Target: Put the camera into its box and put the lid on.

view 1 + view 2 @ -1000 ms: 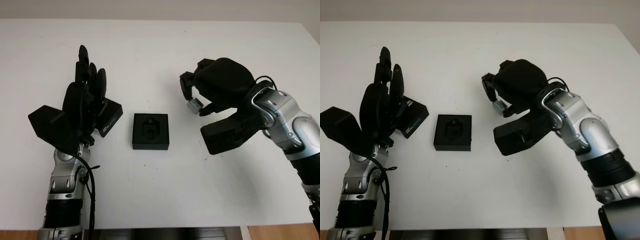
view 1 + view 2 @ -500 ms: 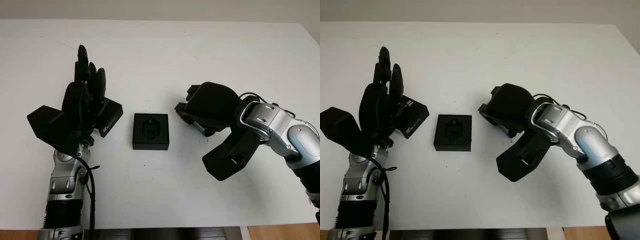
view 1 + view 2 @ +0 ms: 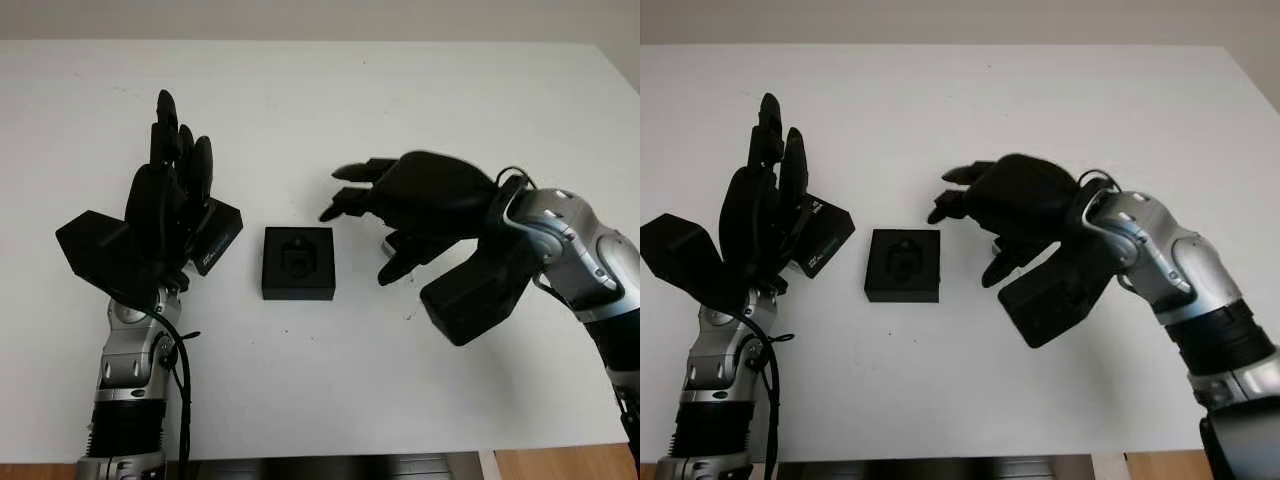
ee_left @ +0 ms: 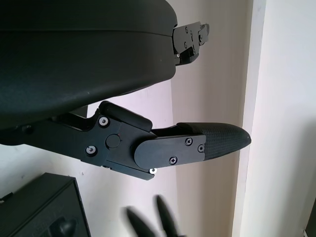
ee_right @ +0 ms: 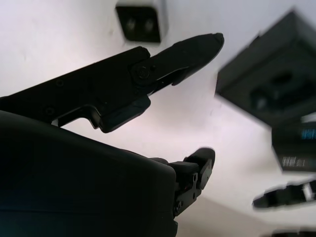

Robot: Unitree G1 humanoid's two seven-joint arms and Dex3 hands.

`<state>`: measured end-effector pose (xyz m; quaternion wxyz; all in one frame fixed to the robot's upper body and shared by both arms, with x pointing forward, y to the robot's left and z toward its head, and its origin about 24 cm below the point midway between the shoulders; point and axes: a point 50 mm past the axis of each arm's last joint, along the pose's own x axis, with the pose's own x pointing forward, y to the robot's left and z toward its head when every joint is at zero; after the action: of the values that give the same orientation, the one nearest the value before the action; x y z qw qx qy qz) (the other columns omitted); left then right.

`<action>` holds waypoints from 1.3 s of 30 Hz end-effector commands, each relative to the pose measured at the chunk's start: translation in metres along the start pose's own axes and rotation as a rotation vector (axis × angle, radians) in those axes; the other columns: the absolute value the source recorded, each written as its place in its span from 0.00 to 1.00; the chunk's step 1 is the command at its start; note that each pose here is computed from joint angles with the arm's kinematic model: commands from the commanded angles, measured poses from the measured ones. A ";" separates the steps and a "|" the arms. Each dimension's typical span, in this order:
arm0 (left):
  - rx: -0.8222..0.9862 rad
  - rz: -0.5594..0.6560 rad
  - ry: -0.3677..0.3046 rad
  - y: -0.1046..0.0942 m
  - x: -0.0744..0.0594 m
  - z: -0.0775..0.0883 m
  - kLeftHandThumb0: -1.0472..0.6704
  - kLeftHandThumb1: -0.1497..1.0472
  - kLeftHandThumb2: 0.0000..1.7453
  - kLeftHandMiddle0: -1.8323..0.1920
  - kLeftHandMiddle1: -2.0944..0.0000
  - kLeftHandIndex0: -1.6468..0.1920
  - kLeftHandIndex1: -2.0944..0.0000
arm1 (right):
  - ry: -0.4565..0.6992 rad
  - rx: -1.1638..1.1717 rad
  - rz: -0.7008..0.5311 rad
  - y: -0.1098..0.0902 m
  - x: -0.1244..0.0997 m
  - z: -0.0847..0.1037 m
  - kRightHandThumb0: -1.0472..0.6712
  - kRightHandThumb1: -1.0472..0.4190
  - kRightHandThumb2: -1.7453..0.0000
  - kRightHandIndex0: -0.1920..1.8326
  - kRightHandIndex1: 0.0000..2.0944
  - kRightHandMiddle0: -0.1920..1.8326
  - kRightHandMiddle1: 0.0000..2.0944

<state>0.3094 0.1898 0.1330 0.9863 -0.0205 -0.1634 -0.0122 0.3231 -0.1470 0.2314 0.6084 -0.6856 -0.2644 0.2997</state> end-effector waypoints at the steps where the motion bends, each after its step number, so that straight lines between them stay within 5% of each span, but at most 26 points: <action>1: 0.005 -0.002 -0.004 -0.001 -0.002 0.001 0.18 1.00 0.30 1.00 1.00 1.00 1.00 | 0.010 0.026 -0.025 -0.015 -0.008 -0.010 0.16 0.11 0.97 0.18 0.03 0.16 0.09; 7: -0.006 0.007 -0.018 -0.002 -0.005 0.002 0.18 1.00 0.29 1.00 1.00 1.00 1.00 | 0.071 0.088 -0.011 -0.023 -0.024 -0.030 0.14 0.12 0.97 0.17 0.03 0.16 0.08; 16: -0.030 0.012 -0.026 -0.002 -0.004 0.004 0.18 1.00 0.29 1.00 1.00 1.00 1.00 | 0.225 0.084 0.101 -0.008 -0.052 -0.055 0.18 0.14 0.97 0.14 0.01 0.19 0.06; 29: -0.012 -0.002 -0.017 0.002 -0.007 0.005 0.18 1.00 0.30 1.00 1.00 1.00 1.00 | 0.232 -0.013 0.204 0.024 -0.051 -0.043 0.16 0.14 0.97 0.12 0.01 0.19 0.04; 39: -0.008 -0.004 -0.020 0.004 -0.008 0.005 0.18 1.00 0.29 1.00 1.00 1.00 1.00 | 0.189 0.013 0.105 0.040 -0.045 -0.039 0.17 0.14 0.97 0.11 0.03 0.21 0.05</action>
<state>0.3038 0.1917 0.1332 0.9855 -0.0306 -0.1662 -0.0158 0.3212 -0.2110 0.2042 0.6144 -0.7252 -0.1653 0.2634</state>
